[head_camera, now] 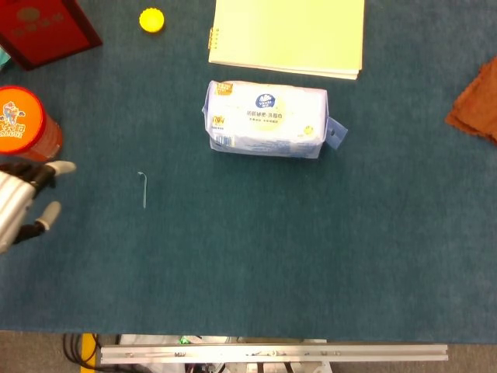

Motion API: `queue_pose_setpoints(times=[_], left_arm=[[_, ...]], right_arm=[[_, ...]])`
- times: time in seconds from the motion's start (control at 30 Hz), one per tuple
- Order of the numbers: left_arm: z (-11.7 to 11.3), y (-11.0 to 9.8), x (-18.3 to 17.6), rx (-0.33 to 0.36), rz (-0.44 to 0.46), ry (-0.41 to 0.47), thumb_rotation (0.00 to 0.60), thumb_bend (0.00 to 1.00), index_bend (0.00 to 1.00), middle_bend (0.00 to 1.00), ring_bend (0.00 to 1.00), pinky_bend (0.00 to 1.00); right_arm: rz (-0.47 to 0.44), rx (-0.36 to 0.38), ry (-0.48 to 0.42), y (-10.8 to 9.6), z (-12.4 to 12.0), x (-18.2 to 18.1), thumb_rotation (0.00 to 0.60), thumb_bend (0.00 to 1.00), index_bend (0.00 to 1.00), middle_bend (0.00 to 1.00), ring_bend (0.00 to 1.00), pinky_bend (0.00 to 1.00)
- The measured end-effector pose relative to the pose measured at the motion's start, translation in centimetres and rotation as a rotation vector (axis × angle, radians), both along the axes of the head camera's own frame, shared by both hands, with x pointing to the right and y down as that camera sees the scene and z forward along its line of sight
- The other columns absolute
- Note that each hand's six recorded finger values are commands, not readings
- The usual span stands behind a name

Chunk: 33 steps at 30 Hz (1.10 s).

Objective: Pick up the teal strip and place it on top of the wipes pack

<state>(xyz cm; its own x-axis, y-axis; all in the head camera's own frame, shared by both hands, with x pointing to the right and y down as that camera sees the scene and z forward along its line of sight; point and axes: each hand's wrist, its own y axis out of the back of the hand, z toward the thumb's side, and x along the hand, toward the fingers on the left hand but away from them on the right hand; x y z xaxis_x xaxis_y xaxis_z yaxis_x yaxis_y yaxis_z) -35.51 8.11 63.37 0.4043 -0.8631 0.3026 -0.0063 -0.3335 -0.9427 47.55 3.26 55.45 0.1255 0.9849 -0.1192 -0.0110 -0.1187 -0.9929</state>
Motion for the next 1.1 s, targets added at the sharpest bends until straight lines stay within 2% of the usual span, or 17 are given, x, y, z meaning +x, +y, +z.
queue_pose_setpoints(times=[0.3,0.4,0.63,0.9,1.1], left_arm=[[2.6,-2.7,3.6,-0.058,0.280,-0.056,0.600,0.38,0.31,0.84,0.81,0.84],[3.6,-3.5,4.6,-0.072,0.349,-0.066,0.600,0.38,0.31,0.94,0.90,0.87],[6.1,-4.9,6.5,-0.107,0.484,-0.114,0.600,0.38,0.32,1.00,0.95,0.90],[8.8,-5.6,8.1,-0.119,0.634,-0.202,0.600,0.38,0.42,1.00,0.96,0.90],[10.2,-5.8,9.1,-0.116,0.702,-0.231,0.600,0.29,0.44,1.00,0.96,0.90]], right_arm=[[-0.001,-0.026,0.003,0.3,0.5,-0.2,0.600,0.26,0.30,0.37,0.26,0.32],[0.010,-0.027,0.008,0.4,0.4,0.1,0.600,0.26,0.30,0.37,0.27,0.32],[0.036,-0.028,0.017,0.8,0.4,0.7,0.600,0.26,0.30,0.37,0.28,0.32],[0.040,-0.035,0.019,1.0,0.6,0.7,0.600,0.26,0.30,0.37,0.28,0.32],[0.048,-0.039,0.023,1.2,0.7,0.7,0.600,0.26,0.30,0.37,0.28,0.32]])
